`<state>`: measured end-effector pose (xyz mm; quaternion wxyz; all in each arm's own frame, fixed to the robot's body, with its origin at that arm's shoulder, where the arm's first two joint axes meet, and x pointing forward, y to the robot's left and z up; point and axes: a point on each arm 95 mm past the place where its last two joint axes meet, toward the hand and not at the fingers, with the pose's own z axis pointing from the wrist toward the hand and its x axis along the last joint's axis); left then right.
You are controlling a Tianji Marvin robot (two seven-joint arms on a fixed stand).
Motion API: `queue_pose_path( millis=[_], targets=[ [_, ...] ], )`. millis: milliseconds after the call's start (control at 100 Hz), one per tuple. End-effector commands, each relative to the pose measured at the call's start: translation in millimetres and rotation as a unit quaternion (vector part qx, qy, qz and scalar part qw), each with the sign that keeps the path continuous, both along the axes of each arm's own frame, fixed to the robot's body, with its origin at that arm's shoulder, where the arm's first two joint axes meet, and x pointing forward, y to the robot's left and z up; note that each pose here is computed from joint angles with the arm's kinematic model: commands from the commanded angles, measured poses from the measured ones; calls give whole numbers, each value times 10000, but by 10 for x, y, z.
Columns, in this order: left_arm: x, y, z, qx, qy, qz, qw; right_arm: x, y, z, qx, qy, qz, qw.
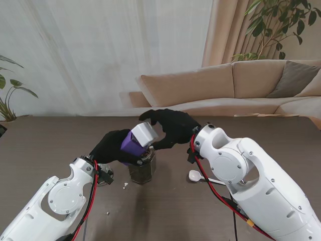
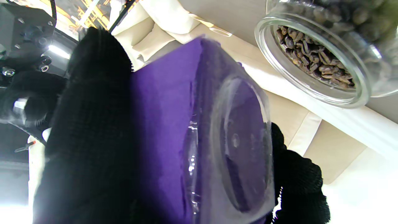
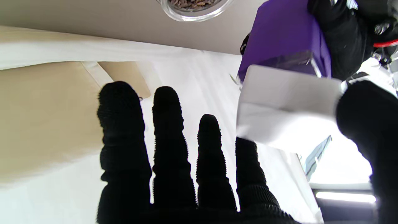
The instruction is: Portion coffee beans from the glass jar into the coffee jar
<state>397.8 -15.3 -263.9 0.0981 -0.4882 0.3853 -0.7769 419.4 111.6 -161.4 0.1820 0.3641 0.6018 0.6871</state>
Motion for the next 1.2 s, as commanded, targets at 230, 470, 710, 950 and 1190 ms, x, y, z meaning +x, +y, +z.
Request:
queue_pose_path(
  millis=[230,470,710,950,1190],
  targets=[
    [-3,-44,-5,-13,51,-77,10000,78,-27,-14,64,42,-614,9981],
    [14,-47,-7,-12,59,-102,9999,16,63,-32,-389,-39,-568,9976],
    [24,-41,-3,-16,37,-107,9999,-42,92,-52,-450,-80,-295,9985],
    [37,-52,-8,-38,42,-114,9999,-18,79,-33,-464,-50,-137,9988],
    [39,-58,-9,-41,47,-115,9999,-8,97,-48,-445,-288,-82,9986]
  ],
)
